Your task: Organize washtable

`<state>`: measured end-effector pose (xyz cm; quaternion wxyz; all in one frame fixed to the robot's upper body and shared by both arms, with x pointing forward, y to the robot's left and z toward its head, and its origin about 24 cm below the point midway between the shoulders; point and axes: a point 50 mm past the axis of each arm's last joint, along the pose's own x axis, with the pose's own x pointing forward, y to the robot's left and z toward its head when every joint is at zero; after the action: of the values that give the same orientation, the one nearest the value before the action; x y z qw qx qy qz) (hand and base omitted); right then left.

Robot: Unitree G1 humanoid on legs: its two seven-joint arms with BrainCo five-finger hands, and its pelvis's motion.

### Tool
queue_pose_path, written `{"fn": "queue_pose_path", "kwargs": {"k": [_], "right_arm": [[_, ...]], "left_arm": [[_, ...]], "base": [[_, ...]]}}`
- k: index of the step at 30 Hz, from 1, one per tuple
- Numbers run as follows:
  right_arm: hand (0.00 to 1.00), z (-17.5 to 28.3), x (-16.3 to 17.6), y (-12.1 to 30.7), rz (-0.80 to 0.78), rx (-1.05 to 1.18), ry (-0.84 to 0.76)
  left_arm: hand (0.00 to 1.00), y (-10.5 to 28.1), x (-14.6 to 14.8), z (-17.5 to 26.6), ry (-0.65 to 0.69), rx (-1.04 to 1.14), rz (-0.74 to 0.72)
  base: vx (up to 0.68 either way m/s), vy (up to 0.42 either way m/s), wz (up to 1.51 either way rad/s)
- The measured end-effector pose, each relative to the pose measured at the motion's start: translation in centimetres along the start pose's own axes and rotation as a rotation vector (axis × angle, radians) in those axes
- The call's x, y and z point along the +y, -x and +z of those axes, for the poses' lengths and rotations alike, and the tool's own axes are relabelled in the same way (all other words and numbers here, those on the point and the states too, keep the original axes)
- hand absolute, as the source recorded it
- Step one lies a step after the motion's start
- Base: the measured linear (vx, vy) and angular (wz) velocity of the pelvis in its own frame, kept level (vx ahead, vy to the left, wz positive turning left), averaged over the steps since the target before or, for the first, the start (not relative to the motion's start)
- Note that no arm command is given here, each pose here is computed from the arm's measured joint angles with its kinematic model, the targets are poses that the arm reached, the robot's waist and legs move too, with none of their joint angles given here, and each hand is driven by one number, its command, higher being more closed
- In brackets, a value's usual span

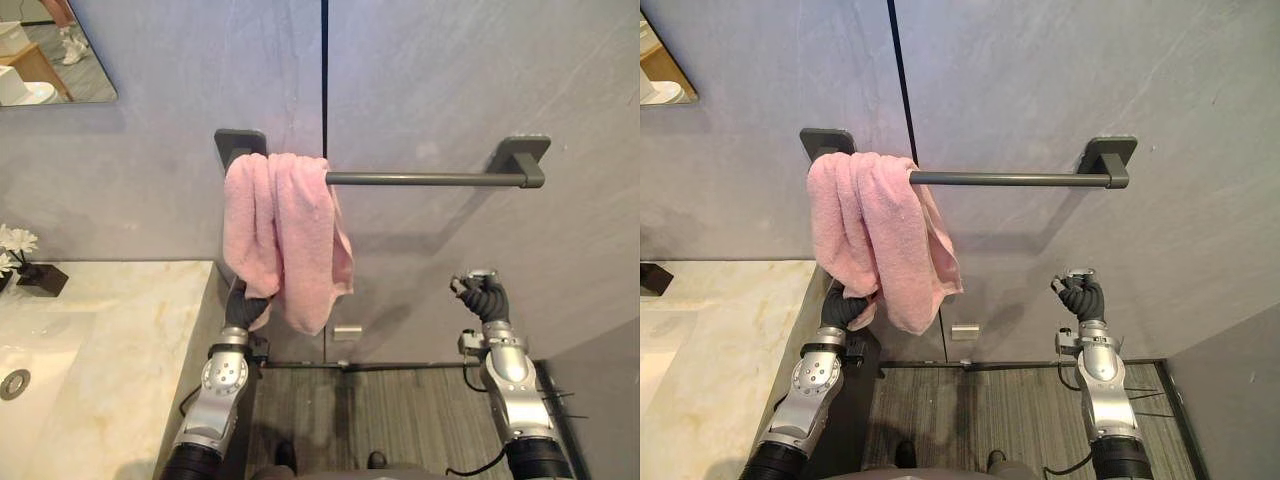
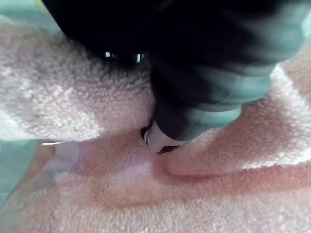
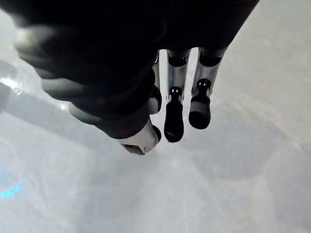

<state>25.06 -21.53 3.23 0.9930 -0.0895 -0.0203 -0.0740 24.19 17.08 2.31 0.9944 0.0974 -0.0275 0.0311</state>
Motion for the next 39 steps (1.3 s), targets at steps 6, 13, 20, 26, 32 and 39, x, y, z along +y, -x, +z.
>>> {"fn": "queue_pose_path", "kwargs": {"k": [6,13,20,26,32,39], "right_arm": [[0.00,-0.1,2.4,0.3,0.135,0.003,0.021],[0.00,-0.1,4.6,0.6,0.267,-0.003,0.063],[0.00,1.4,7.3,0.0,0.391,-0.066,0.068],[0.00,2.4,9.5,-0.2,0.488,-0.111,0.083],[0.00,3.3,12.3,-0.1,0.620,-0.156,0.107],[1.00,3.6,12.9,-0.4,0.631,-0.161,0.112]], "left_arm": [[1.00,0.2,-0.1,-0.2,-0.001,0.010,-0.015],[1.00,0.7,-0.1,-0.7,-0.002,0.032,-0.016],[1.00,0.9,-1.0,-0.8,0.001,0.034,-0.052],[1.00,0.9,-1.2,-0.8,0.003,0.036,-0.061],[1.00,1.1,-2.0,-0.8,0.009,0.036,-0.092],[1.00,0.9,-2.1,-0.7,0.023,0.033,-0.094]], "base": [[0.00,0.001,0.02],[0.00,0.000,0.00],[0.00,0.000,0.02],[0.00,-0.015,0.07],[-0.02,-0.008,0.01],[-0.03,-0.015,0.06]]}}
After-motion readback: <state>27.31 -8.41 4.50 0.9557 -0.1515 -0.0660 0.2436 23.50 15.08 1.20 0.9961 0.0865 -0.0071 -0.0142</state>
